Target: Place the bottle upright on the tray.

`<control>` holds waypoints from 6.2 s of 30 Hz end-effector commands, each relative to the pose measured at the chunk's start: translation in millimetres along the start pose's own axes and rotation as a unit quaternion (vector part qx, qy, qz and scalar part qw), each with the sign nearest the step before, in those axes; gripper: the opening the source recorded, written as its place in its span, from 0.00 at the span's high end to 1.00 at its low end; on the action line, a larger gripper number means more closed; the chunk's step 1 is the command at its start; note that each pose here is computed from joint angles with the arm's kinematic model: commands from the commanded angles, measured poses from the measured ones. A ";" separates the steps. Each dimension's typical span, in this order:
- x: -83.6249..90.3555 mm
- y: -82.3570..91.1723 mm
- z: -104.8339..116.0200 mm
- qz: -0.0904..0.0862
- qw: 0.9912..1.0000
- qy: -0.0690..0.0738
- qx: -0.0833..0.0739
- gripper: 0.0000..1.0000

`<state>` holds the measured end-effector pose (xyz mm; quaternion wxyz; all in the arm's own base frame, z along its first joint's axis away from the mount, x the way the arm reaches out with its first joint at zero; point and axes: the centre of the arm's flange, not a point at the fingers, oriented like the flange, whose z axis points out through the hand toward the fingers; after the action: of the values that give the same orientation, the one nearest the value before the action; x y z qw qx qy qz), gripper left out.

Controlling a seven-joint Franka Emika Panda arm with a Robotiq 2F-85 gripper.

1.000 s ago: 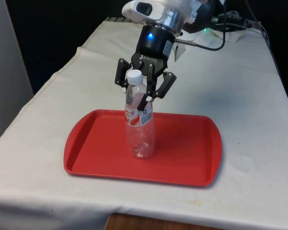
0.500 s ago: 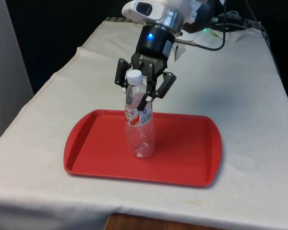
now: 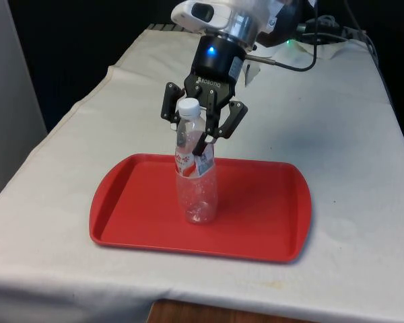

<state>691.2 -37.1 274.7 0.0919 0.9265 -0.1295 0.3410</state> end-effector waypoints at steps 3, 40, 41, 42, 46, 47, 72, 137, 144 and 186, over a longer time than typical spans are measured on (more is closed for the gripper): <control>2.6 -0.3 1.5 0.002 1.000 0.005 -0.001 0.69; -0.4 -2.0 3.7 -0.002 1.000 0.001 0.000 0.69; 0.1 -2.0 3.2 -0.002 1.000 0.001 0.000 0.69; 0.1 -2.0 3.2 -0.002 1.000 0.001 0.000 0.69; 0.0 -2.0 3.3 -0.002 1.000 0.001 -0.001 0.69; 0.0 -2.0 3.3 -0.002 1.000 0.001 -0.001 0.69; 2.5 -3.6 5.2 -0.003 1.000 0.002 -0.001 0.12; -0.9 6.8 -49.0 0.016 1.000 -0.010 0.017 0.00; 9.4 10.8 -56.9 0.020 1.000 -0.007 0.019 0.00; 75.4 26.9 -121.1 0.081 0.997 -0.002 0.015 0.00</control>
<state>666.6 -47.2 416.4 0.0558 0.9134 -0.1965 0.3521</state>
